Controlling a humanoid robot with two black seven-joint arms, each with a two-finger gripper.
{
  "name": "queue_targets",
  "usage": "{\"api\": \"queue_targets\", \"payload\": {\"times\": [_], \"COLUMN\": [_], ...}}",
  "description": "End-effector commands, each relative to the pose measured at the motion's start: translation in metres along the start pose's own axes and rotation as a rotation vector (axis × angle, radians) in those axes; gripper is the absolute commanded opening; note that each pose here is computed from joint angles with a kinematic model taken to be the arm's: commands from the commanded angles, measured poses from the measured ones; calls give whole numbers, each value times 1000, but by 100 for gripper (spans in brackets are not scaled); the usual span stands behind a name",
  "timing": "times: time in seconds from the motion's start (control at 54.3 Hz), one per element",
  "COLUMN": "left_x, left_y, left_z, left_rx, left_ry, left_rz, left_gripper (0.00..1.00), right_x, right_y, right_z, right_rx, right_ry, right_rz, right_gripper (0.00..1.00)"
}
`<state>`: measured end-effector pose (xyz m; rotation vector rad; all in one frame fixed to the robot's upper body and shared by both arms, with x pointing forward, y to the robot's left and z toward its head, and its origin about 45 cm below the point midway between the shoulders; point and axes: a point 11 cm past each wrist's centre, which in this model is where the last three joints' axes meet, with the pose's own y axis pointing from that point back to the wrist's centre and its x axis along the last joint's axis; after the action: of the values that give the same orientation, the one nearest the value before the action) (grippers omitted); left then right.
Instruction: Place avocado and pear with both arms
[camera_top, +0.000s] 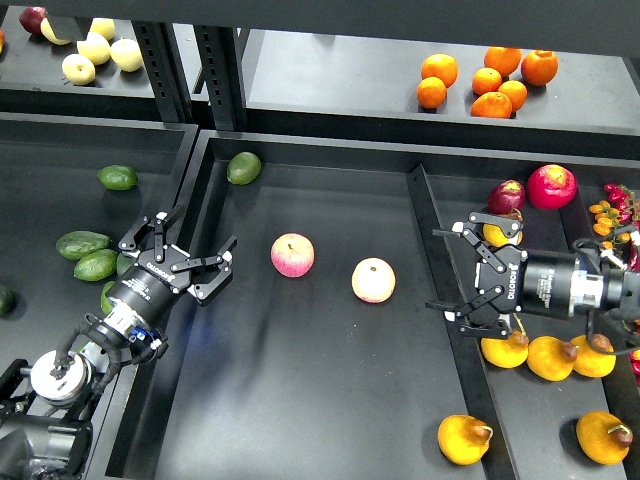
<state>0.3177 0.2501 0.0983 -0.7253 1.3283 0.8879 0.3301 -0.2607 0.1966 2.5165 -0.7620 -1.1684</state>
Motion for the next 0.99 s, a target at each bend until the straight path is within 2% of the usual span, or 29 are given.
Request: {"api": "queue_targets", "payload": {"times": [0.0, 0.387, 0.792, 0.976], "left_x": [6, 19, 22, 21], "left_y": [7, 23, 25, 24], "left_z": [-3, -12, -18, -19], "left_rx": [0, 1, 16, 21], "left_ry": [4, 20, 23, 21], "left_rz": [17, 55, 63, 61], "left_gripper": [99, 99, 99, 99], "right_x": [3, 27, 42, 44], "right_y": [4, 17, 20, 8], "right_z": [5, 30, 56, 76], "right_rx": [-79, -458, -693, -785], "right_ry": [63, 414, 589, 655], "right_rz": [26, 198, 243, 219], "right_gripper": [100, 100, 100, 100]}}
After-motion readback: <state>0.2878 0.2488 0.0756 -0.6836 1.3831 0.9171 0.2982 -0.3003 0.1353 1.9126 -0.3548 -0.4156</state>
